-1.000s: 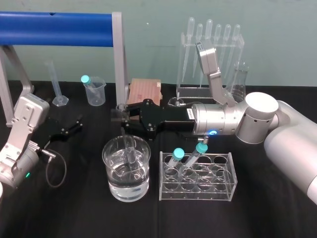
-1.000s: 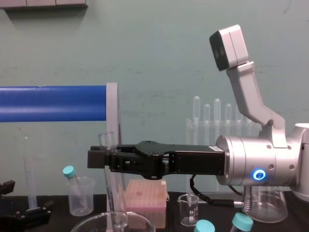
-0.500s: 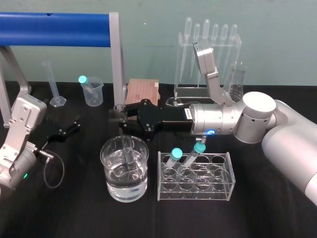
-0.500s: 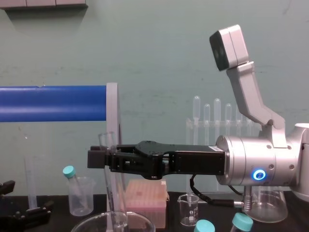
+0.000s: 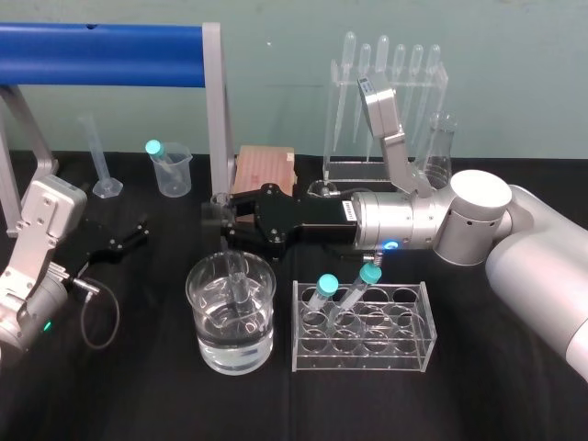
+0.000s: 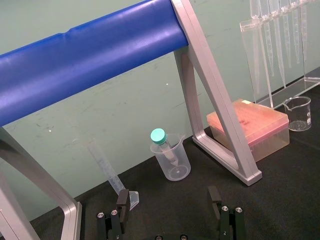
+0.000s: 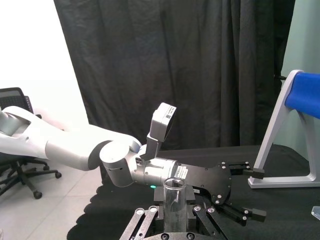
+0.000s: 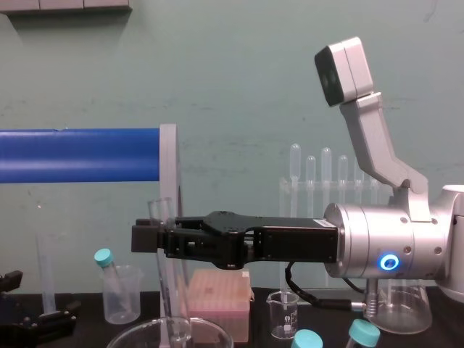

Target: Hold the test tube with one hand and immerse one end into the beaker, then return it to the test tube rack.

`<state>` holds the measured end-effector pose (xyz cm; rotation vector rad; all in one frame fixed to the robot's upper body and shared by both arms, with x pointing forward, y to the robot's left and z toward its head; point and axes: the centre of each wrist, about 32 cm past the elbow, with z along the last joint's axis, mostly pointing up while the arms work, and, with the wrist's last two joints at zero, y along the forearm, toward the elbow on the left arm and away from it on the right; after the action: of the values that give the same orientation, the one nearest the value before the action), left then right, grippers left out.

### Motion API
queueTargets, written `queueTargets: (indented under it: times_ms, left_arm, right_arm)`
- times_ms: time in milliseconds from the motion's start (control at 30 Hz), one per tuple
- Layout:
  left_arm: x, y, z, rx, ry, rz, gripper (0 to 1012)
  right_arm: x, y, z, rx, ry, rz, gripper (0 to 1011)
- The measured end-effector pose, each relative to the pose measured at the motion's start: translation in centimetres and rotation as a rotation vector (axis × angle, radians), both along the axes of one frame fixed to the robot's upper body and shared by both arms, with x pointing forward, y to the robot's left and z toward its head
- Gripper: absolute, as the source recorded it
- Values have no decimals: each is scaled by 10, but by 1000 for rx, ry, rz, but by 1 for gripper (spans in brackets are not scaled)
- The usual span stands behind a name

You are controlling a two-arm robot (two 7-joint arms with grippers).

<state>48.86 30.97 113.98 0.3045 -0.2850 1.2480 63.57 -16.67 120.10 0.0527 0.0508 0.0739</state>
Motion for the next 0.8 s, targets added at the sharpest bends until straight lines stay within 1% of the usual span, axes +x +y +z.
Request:
queueTargets:
  times_ms: [800]
  left_arm:
    - [0, 0, 0, 0, 0, 0, 1000]
  right_arm:
    - [0, 0, 0, 0, 0, 0, 242]
